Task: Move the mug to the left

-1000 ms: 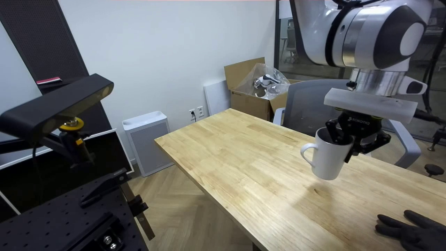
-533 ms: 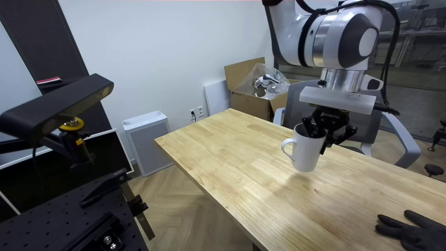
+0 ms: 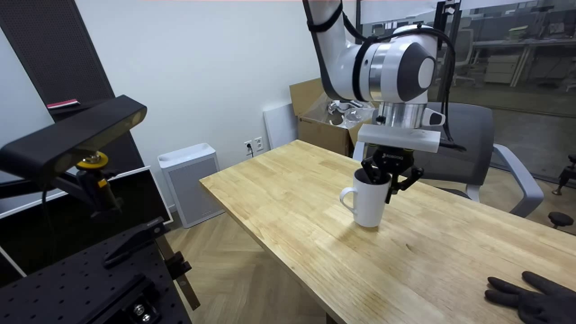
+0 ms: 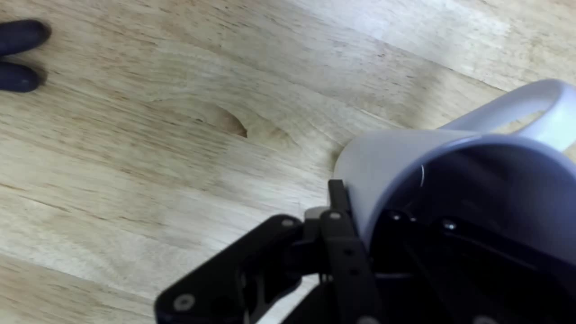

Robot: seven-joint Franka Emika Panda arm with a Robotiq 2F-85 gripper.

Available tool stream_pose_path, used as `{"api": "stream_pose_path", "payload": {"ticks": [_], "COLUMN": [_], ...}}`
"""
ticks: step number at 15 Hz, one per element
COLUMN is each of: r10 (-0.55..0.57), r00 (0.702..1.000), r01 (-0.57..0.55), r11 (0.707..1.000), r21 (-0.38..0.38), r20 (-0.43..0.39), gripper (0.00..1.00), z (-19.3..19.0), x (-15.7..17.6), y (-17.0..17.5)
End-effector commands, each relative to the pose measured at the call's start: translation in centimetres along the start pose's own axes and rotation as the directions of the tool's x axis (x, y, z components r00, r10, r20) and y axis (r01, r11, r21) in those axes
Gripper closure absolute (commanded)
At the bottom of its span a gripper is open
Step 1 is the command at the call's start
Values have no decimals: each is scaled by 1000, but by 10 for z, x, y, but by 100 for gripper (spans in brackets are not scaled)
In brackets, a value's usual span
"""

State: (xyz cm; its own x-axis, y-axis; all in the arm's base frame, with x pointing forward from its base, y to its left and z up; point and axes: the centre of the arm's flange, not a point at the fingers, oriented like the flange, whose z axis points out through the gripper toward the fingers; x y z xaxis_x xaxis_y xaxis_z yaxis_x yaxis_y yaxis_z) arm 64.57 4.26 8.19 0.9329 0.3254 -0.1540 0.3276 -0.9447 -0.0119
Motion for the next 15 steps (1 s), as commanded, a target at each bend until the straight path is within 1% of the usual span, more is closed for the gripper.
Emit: {"api": "stream_pose_path", "payload": {"ticks": [1, 10, 11, 12, 13, 14, 15], "r10": [3, 9, 13, 18, 21, 26, 29], "r00": [1000, 1000, 1000, 999, 999, 999, 999], "r01": [-3, -6, -11, -16, -19, -23, -27], "r11": [999, 997, 997, 997, 996, 996, 995], "r21": [-34, -75, -79, -82, -85, -87, -91], "r20": [9, 28, 28, 27, 27, 28, 29], "gripper": [98, 98, 66, 64, 59, 53, 44], "z": [1, 15, 15, 15, 15, 15, 14], "x": [6, 2, 2, 3, 3, 3, 3], "y": [-3, 10, 12, 14, 16, 18, 19]}}
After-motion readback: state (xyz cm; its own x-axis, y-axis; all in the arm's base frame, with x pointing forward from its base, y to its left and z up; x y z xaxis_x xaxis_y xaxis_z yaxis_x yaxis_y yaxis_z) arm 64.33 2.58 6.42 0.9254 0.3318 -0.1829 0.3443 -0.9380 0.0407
